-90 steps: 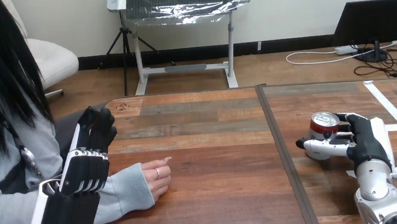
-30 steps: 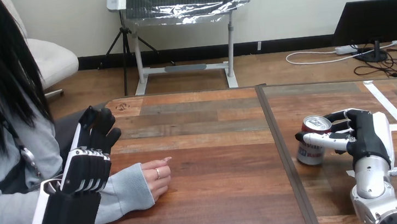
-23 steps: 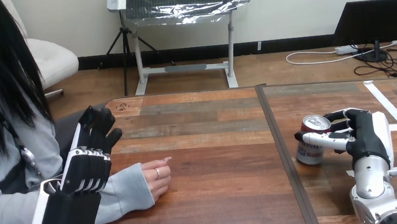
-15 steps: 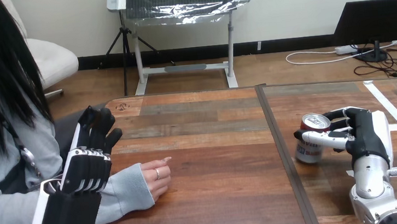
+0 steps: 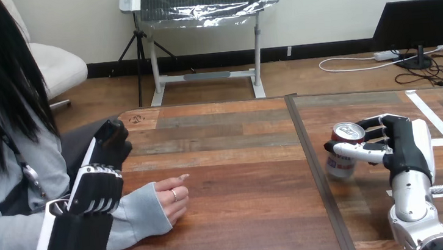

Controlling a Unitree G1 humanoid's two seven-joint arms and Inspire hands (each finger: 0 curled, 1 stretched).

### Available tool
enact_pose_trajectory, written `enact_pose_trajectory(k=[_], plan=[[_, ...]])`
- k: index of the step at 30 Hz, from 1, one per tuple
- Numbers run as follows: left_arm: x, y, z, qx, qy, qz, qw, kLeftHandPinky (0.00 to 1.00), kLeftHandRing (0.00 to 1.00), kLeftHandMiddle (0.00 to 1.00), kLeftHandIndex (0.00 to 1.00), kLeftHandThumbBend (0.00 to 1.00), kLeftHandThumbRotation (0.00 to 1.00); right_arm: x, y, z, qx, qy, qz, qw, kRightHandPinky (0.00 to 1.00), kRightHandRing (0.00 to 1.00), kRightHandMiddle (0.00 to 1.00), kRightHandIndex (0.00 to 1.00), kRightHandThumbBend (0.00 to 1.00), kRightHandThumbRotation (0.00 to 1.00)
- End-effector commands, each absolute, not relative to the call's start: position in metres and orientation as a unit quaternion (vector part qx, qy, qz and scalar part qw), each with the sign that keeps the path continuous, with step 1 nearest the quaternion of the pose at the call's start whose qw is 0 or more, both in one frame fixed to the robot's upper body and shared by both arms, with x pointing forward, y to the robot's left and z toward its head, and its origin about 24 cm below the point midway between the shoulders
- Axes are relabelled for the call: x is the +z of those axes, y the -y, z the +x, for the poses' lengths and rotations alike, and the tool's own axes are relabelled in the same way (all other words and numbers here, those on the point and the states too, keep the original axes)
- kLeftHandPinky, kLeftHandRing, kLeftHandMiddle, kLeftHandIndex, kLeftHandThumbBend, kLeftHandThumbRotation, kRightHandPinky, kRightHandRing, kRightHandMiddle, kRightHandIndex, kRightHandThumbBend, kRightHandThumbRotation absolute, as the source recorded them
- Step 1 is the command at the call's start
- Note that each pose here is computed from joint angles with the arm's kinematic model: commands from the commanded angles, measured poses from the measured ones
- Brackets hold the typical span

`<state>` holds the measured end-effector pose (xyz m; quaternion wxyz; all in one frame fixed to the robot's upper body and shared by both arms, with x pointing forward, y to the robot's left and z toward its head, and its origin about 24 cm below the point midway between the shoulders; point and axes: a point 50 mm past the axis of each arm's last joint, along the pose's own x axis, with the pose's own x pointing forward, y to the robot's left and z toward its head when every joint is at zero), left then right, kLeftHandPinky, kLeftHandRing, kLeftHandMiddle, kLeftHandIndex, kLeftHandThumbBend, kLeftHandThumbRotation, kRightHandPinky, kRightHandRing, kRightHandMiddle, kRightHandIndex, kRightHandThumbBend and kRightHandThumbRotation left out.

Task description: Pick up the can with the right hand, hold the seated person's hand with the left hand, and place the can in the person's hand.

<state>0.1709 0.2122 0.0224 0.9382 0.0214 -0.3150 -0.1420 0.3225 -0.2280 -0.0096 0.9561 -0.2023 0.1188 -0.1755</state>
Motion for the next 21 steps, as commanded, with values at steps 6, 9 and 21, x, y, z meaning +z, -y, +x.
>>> enact_pose_trajectory(k=[6,9,21], plan=[[0.04,-0.212,0.186,-0.132,0.325,0.078,0.933,0.91,0.97,0.99,0.95,1.0,0.53,0.042,0.209,0.357,-0.157,-0.005,-0.191,0.969,0.34,0.39,0.47,0.5,0.85,0.0],[0.042,-0.214,0.186,-0.13,0.314,0.096,0.936,0.91,0.98,1.0,0.96,1.0,0.49,0.043,0.208,0.357,-0.156,0.001,-0.19,0.969,0.34,0.39,0.47,0.5,0.85,0.0],[0.054,-0.228,0.187,-0.105,0.267,0.219,0.933,0.84,0.96,0.98,0.96,1.0,0.42,0.044,0.204,0.357,-0.14,0.017,-0.176,0.974,0.33,0.39,0.47,0.5,0.84,0.0]])
